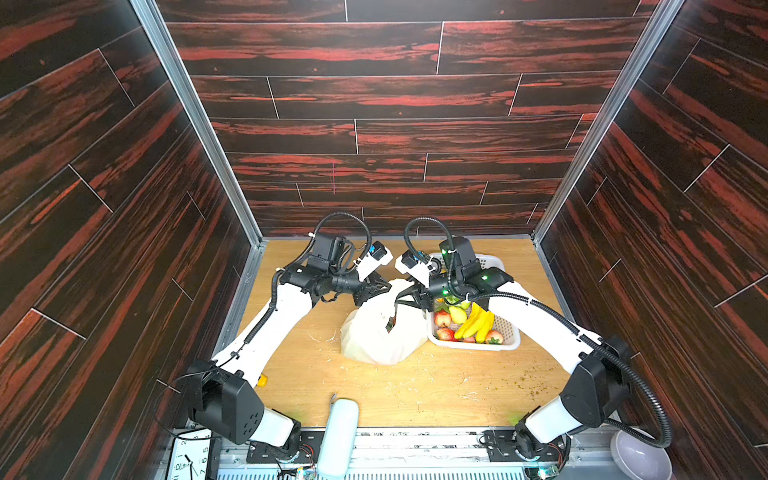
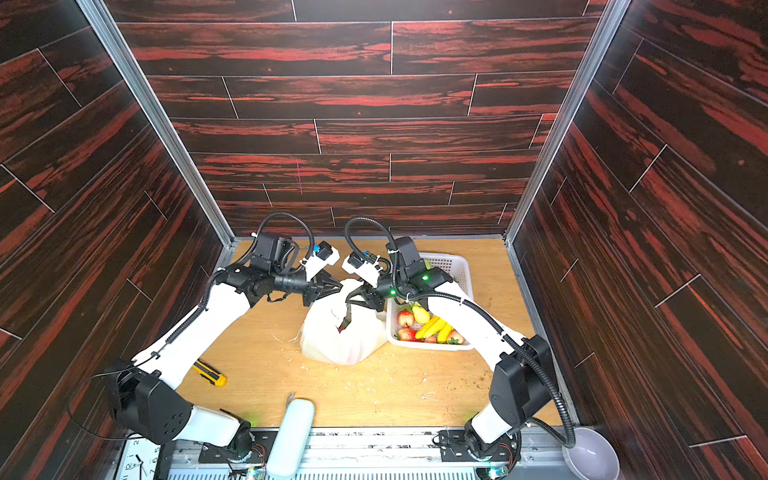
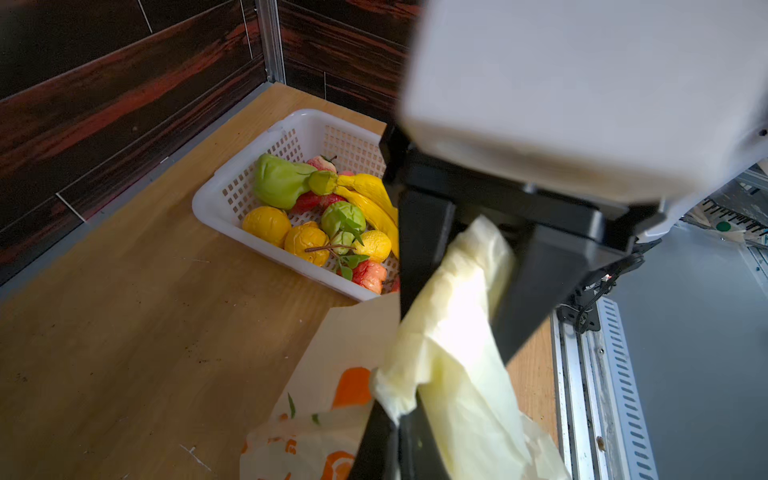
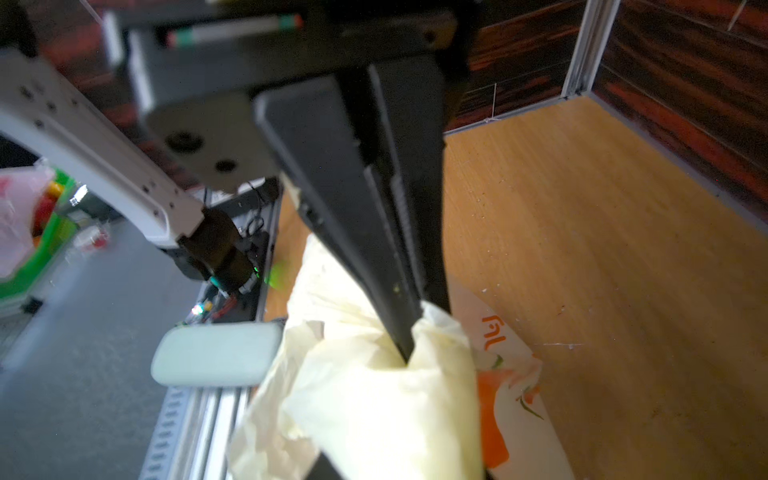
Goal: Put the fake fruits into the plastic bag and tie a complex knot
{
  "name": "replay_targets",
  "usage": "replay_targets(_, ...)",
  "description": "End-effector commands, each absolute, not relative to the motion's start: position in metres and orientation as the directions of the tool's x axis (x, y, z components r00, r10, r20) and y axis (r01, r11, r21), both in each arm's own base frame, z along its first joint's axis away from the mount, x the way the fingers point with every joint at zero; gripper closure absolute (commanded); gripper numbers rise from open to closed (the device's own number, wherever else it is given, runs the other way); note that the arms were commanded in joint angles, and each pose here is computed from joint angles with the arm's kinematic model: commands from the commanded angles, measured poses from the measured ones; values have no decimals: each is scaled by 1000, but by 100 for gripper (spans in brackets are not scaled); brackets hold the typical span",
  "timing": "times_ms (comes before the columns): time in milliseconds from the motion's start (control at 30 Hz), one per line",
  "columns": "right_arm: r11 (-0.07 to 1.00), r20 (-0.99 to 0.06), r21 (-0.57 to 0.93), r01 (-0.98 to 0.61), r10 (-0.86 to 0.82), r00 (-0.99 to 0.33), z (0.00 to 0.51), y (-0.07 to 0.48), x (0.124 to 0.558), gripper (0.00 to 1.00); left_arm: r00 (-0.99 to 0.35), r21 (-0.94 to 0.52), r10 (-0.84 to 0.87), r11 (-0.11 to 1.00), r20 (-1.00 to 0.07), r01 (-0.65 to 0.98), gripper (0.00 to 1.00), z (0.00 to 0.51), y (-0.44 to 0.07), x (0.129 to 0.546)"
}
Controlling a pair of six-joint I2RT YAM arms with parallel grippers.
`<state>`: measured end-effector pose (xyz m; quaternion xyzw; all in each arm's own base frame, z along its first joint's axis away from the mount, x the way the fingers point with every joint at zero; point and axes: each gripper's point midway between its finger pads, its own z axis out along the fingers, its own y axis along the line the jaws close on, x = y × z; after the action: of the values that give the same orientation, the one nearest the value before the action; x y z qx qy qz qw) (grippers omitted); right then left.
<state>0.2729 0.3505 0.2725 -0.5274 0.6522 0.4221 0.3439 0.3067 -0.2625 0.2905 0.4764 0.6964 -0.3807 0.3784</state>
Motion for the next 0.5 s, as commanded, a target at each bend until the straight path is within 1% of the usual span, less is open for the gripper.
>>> replay_targets(0, 64, -901, 194, -979, -383, -203, 273, 356, 269, 87, -194, -110, 354, 243, -915, 964, 88, 308, -262, 301)
replay_targets(100, 78, -901, 185, -980, -385, -201, 273, 355, 271, 99, -194, -101, 360, 260, -913, 960, 83, 307, -260, 302)
replay_targets(133, 83, -901, 181, -980, -386, -199, 273, 355, 271, 100, -192, -96, 360, 268, -913, 959, 82, 308, -259, 303)
replay_targets(167, 89, -901, 175, -981, -388, -196, 273, 354, 272, 100, -195, -94, 354, 282, -915, 955, 78, 310, -259, 305)
replay_targets(200, 101, -901, 168, -981, -389, -194, 272, 354, 273, 100, -194, -87, 349, 298, -917, 950, 72, 312, -257, 306)
replay_targets(300, 136, -906, 135, -981, -383, -178, 273, 351, 279, 100, -196, -78, 339, 333, -920, 940, 65, 317, -252, 306)
replay_targets(333, 143, -910, 125, -982, -378, -171, 273, 351, 280, 100, -201, -77, 331, 353, -922, 933, 63, 319, -250, 307)
replay_targets(467, 171, -922, 82, -982, -362, -139, 277, 349, 285, 100, -204, -57, 276, 463, -939, 885, 50, 327, -233, 312)
